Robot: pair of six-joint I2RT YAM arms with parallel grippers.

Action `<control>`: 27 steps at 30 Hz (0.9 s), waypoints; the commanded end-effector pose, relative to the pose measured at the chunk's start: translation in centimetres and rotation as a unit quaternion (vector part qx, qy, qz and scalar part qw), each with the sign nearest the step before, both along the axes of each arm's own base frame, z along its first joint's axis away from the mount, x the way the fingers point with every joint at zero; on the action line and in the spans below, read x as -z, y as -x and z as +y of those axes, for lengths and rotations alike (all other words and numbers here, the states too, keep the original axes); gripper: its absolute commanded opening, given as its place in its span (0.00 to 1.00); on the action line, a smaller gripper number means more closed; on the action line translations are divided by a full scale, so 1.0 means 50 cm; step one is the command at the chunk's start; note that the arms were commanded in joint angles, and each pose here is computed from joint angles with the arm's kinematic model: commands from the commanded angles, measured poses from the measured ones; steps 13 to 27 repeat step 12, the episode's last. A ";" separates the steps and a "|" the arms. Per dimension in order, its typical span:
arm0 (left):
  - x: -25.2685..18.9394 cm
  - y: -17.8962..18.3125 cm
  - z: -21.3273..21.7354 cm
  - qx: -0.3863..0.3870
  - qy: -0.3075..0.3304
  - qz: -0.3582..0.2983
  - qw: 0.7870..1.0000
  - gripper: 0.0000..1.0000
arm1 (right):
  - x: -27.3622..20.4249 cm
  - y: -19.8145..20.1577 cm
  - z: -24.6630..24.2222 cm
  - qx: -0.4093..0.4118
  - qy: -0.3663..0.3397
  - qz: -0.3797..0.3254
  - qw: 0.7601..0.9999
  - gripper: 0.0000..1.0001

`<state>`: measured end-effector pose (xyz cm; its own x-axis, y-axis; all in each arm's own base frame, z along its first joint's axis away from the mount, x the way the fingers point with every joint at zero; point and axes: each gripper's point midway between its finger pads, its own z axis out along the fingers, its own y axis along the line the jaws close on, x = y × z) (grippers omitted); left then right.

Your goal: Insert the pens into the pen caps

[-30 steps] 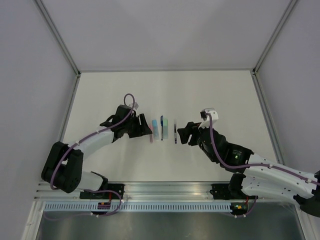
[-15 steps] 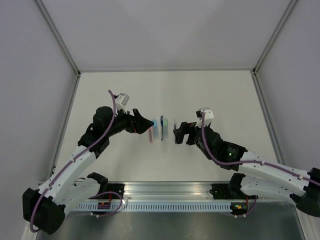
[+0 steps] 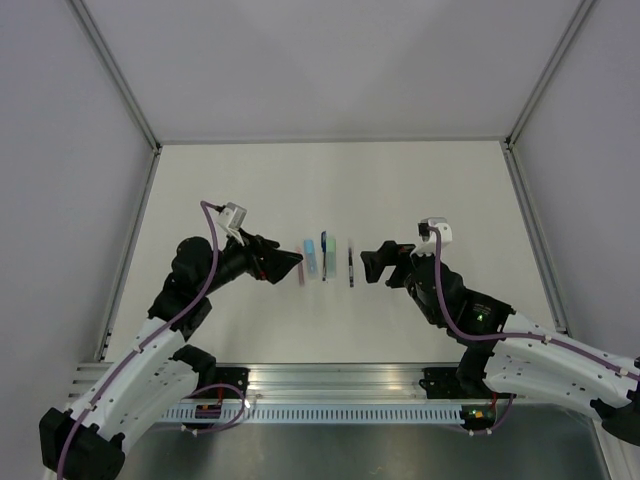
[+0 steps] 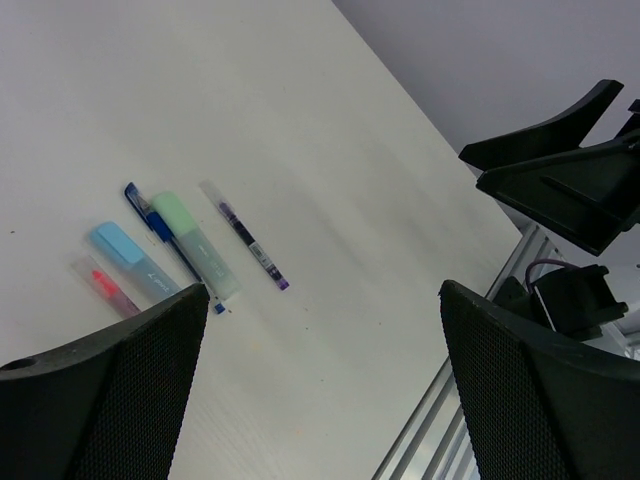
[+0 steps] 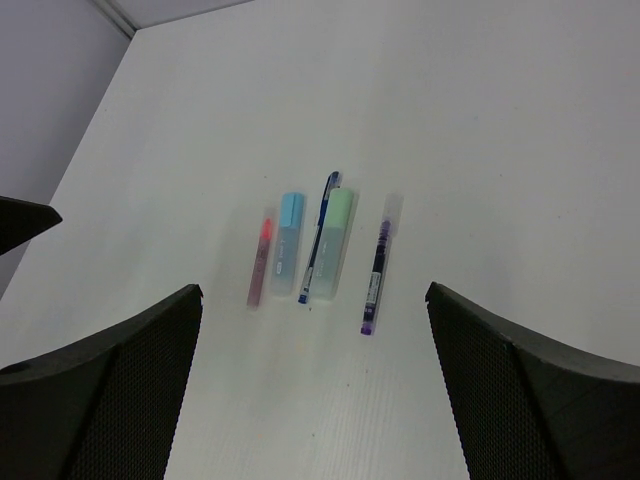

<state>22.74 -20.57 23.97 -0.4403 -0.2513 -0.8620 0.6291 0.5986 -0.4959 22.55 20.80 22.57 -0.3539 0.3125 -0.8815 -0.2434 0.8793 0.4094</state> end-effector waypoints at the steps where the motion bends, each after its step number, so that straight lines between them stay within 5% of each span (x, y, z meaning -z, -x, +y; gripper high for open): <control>1: -0.024 0.007 -0.009 0.022 0.004 -0.034 0.999 1.00 | -0.020 -0.011 -0.018 0.030 -0.012 -0.009 0.999 0.98; 27: -0.026 0.007 -0.008 0.023 0.004 -0.044 0.999 1.00 | -0.033 -0.010 -0.038 0.043 -0.015 -0.022 0.999 0.98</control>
